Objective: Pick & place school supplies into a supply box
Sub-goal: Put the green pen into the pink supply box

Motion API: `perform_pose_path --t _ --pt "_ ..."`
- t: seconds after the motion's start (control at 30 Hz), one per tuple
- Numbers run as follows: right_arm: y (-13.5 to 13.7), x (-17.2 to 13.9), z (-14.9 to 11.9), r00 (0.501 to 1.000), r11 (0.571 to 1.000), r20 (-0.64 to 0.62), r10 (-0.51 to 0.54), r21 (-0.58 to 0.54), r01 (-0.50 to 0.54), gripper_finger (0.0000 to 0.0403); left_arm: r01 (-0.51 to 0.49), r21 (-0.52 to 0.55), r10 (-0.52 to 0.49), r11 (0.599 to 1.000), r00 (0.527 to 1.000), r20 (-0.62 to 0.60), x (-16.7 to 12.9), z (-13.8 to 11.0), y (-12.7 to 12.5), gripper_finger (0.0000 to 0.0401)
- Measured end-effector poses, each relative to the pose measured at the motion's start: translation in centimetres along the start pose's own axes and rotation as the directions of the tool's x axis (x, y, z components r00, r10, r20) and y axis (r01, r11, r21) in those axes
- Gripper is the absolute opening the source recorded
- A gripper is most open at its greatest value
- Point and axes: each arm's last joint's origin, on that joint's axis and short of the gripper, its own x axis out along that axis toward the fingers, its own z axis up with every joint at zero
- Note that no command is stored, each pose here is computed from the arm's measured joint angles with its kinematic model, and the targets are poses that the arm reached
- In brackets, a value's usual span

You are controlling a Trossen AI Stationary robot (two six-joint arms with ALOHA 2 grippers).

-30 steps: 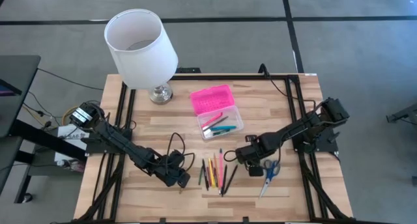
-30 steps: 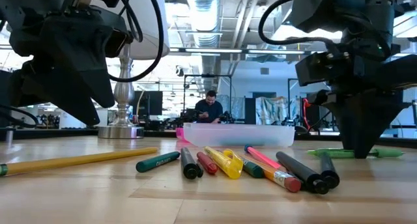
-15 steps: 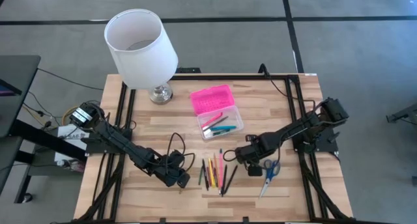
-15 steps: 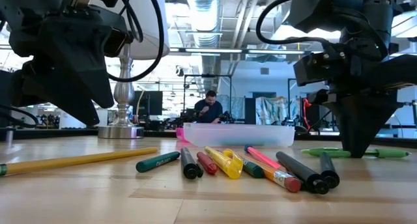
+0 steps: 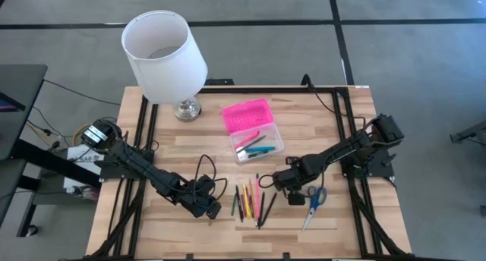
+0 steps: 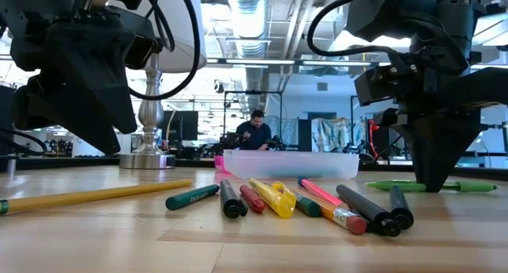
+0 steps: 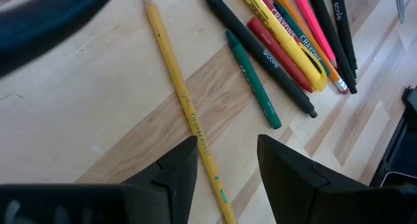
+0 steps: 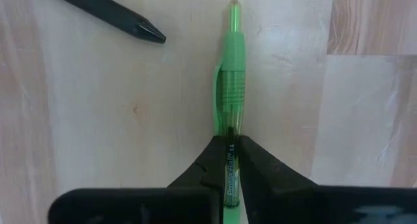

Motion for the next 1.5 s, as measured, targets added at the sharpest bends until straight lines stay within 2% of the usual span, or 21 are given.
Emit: perform_pose_path --t 0.3,0.6,0.83,1.07,1.3,1.5 --pt "-0.1 -0.3 0.3 1.0 1.0 0.004 -0.028 0.003 0.028 0.0013 -0.005 0.002 0.005 1.0 1.0 -0.001 0.0 0.0 0.1 0.0153" --pt "-0.1 -0.5 0.0 0.999 1.0 -0.044 -0.025 -0.001 0.025 0.0013 -0.004 -0.02 0.003 1.0 1.0 -0.018 0.0 -0.1 0.1 0.0153" --pt "0.1 -2.3 1.0 0.997 0.996 -0.069 -0.027 -0.084 0.021 0.0011 -0.018 -0.016 0.018 1.0 1.0 -0.017 0.0 -0.1 0.2 0.0153" --pt "-0.3 -5.0 3.0 0.999 0.99 -0.031 -0.023 -0.137 0.019 0.0012 -0.036 -0.011 0.036 0.999 0.999 -0.014 0.0 -0.1 0.4 0.0153" --pt "-2.7 -7.9 5.4 0.993 0.981 0.058 -0.099 -0.161 0.107 0.0014 -0.051 -0.005 0.051 0.999 0.999 -0.015 0.0 -0.1 0.5 0.0153" --pt "-7.2 -8.9 7.2 0.975 0.979 0.171 -0.141 -0.121 0.163 0.0012 -0.061 -0.007 0.061 0.998 0.998 0.025 0.0 0.0 0.6 0.0153"
